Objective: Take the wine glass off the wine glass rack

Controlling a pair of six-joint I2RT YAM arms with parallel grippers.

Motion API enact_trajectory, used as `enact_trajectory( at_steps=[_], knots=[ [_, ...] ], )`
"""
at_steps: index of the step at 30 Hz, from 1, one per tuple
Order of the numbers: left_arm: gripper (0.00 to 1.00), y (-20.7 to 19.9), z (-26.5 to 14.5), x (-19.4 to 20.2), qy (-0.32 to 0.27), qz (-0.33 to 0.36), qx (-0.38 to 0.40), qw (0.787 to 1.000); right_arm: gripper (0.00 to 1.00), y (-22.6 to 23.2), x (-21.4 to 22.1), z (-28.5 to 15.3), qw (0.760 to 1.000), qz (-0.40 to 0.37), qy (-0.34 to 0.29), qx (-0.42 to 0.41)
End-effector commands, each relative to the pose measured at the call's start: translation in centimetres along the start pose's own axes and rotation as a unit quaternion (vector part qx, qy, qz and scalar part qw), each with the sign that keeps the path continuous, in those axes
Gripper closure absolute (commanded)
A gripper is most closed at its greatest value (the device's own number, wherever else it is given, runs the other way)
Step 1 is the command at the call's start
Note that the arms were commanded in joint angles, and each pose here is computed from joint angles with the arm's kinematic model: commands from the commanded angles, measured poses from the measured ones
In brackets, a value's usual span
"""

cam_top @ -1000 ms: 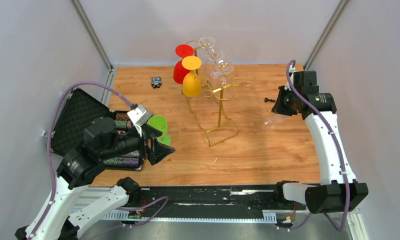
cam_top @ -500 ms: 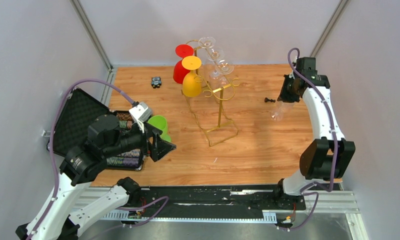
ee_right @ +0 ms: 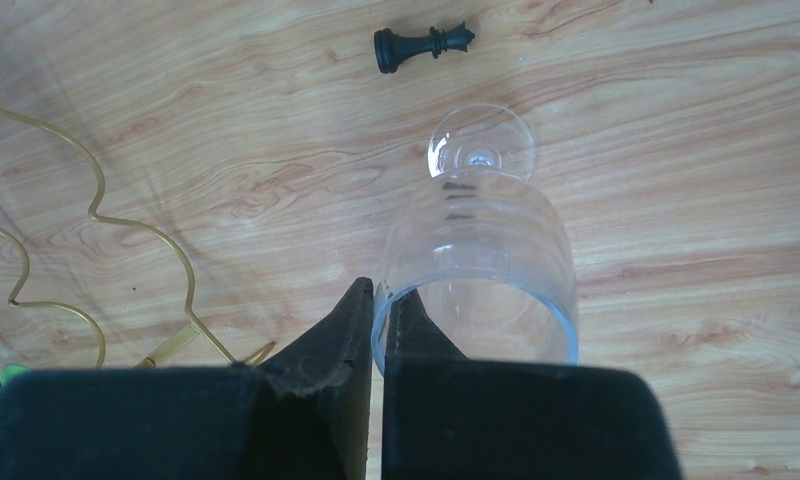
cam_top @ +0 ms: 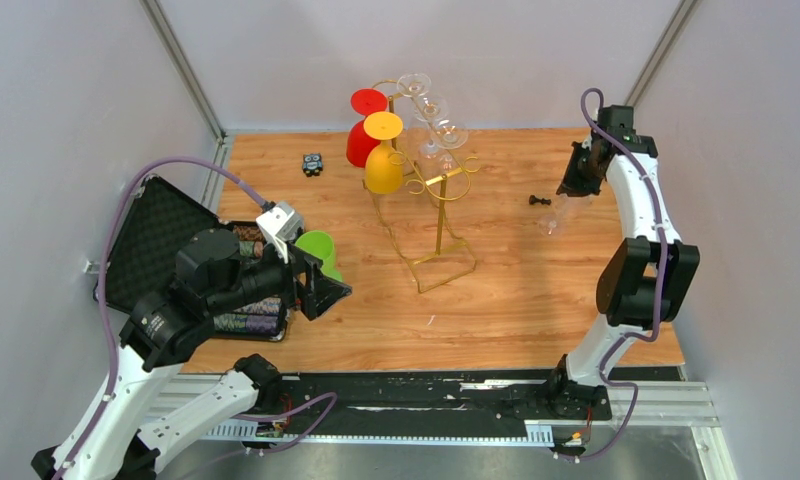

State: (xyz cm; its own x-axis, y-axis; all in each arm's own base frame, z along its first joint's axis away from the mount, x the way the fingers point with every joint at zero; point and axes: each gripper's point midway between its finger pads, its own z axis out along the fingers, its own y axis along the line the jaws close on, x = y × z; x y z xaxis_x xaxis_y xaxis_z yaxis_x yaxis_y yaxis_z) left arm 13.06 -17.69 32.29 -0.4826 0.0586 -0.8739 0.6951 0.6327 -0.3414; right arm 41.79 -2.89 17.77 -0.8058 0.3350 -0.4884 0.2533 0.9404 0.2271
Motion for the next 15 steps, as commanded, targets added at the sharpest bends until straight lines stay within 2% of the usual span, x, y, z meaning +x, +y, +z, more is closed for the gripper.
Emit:
enact_trajectory(
  at_steps=[1,3,6,9,15],
  knots=[
    [0.0,0.1,0.1,-0.2,0.0,-0.01,-0.006,1.0,0.99,0.8,-2.7,-1.0,0.999,-0.004,-0.035,-0.018],
    [0.0,0.2,0.3,-0.2,0.0,-0.011,-0.009,1.0,0.92,0.7,-2.8,-0.8,0.999,-0.003,-0.033,-0.016],
    [0.0,0.4,0.5,-0.3,0.002,-0.015,-0.014,1.0,0.74,0.5,-3.0,-0.8,0.999,-0.002,-0.034,-0.01],
    [0.0,0.6,0.6,-0.4,0.001,-0.02,-0.019,1.0,0.61,0.6,-3.7,-1.4,0.999,-0.001,-0.045,-0.007],
    [0.0,1.0,0.6,-1.1,-0.005,-0.022,-0.034,0.999,0.49,0.9,-5.5,-3.6,0.997,0.0,-0.075,-0.002]
  ],
)
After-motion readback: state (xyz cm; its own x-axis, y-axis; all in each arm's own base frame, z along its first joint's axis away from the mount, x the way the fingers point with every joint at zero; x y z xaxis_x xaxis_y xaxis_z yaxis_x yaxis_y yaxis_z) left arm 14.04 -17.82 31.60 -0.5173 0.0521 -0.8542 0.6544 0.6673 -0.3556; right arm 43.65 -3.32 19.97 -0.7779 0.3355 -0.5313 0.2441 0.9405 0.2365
